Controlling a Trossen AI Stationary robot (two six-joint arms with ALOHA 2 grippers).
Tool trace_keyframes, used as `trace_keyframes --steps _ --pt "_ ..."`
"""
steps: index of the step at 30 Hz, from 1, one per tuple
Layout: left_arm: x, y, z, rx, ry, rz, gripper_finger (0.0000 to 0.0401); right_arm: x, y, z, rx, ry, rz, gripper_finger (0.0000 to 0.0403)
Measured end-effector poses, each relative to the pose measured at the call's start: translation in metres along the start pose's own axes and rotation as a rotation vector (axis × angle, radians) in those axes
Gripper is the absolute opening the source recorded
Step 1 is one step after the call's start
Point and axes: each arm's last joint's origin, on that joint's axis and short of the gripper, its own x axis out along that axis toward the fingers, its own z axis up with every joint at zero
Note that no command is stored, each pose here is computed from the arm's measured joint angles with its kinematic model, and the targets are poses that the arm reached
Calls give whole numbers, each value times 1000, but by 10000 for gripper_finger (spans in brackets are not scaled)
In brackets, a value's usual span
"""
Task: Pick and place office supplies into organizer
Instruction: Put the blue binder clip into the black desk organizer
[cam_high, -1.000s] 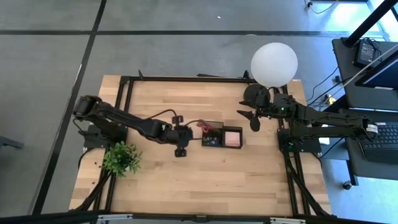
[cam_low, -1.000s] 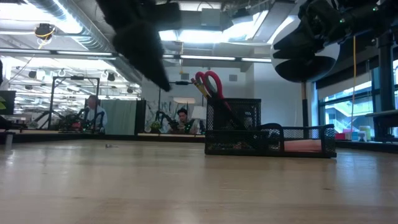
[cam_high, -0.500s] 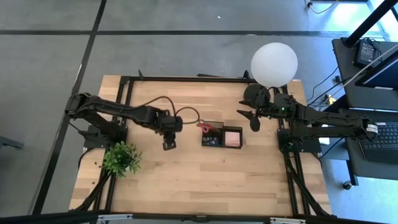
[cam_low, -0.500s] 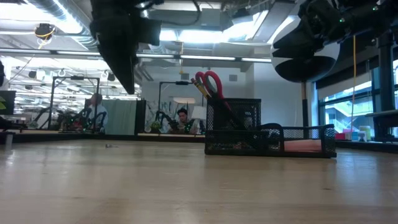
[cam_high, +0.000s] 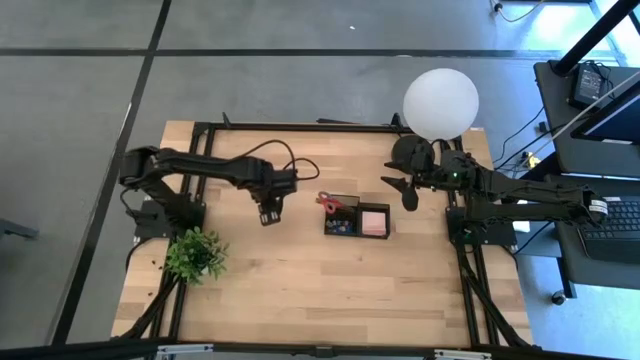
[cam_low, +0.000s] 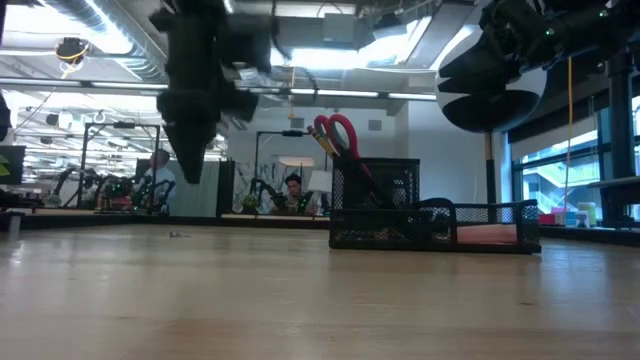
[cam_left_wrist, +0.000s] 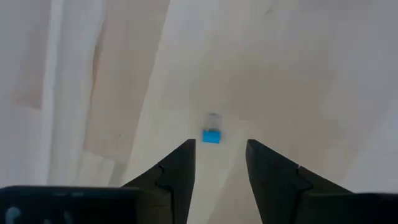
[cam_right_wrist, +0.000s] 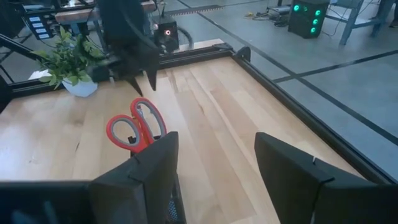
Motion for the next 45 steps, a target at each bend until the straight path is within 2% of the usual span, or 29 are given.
trace_keyframes --steps 3,9,14,21,45 --pt "18 5 5 -27 71 0 137 0 0 0 20 -4 0 217" --pt "48 6 9 79 178 31 137 0 0 0 82 -4 0 217" --pt "62 5 10 97 230 53 137 0 0 0 122 -4 0 217" --pt "66 4 12 92 222 9 137 0 0 0 138 -5 0 217" --pt "65 4 12 110 224 4 137 0 0 1 157 -12 1 217"
